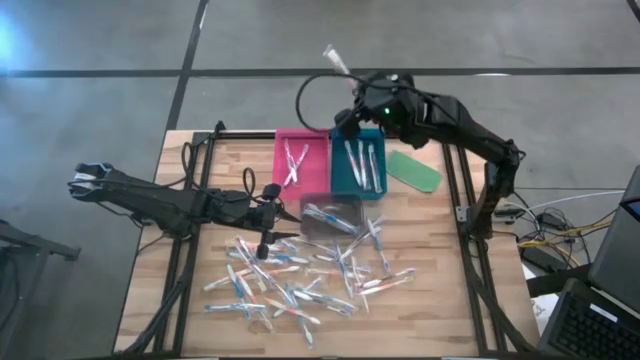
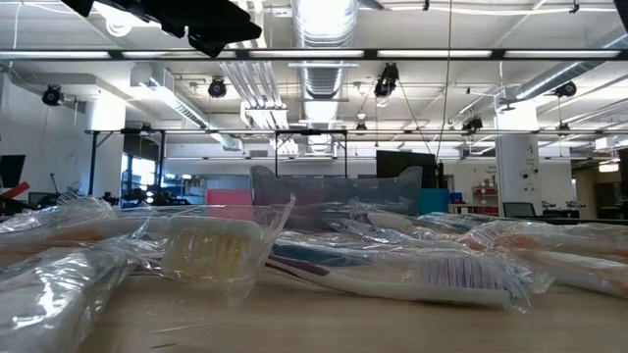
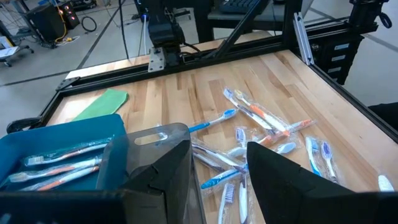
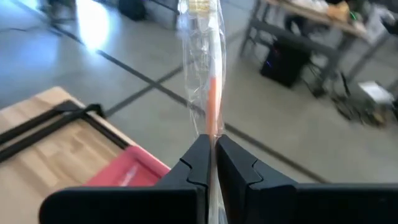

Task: Pick & Place Toothbrushes
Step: Put the orange toothbrush into the blue bin

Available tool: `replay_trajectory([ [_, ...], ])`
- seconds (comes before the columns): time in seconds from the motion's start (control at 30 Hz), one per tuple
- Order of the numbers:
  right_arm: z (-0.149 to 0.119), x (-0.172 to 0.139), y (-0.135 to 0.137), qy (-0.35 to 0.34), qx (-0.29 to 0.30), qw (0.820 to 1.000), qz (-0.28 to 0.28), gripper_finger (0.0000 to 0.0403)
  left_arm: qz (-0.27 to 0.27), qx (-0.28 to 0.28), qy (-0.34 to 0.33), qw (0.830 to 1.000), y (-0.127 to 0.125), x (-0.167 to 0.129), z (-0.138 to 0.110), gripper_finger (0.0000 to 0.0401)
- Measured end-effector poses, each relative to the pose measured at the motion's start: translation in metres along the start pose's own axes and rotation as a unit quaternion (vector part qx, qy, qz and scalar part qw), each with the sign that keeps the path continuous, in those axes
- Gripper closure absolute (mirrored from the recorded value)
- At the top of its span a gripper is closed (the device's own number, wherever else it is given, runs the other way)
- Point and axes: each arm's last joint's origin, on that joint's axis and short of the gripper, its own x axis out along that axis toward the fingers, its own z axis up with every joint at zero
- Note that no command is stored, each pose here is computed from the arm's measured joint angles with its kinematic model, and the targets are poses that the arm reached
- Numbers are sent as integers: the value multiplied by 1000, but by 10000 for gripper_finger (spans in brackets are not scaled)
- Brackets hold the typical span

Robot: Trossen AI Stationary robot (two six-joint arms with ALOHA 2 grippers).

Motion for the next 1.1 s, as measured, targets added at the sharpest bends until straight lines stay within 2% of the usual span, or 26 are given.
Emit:
replay_trajectory([
  [0.13, -4, 13, -16, 36, 37, 998, -24, 391, 0, 0, 0, 1000, 0, 0, 0, 238],
  [0.5, -18, 33, -32, 125, 117, 985, -10, 390, 0, 0, 0, 1000, 0, 0, 0, 238],
  [0.6, -24, 40, -30, 146, 114, 983, -4, 390, 0, 0, 0, 1000, 0, 0, 0, 238],
  [0.87, -51, 71, -31, 202, 106, 973, -30, 390, 0, 0, 0, 1000, 0, 0, 0, 238],
  [1.1, -79, 108, -29, 258, 131, 957, 15, 390, 0, 0, 0, 1000, 0, 0, 0, 238],
])
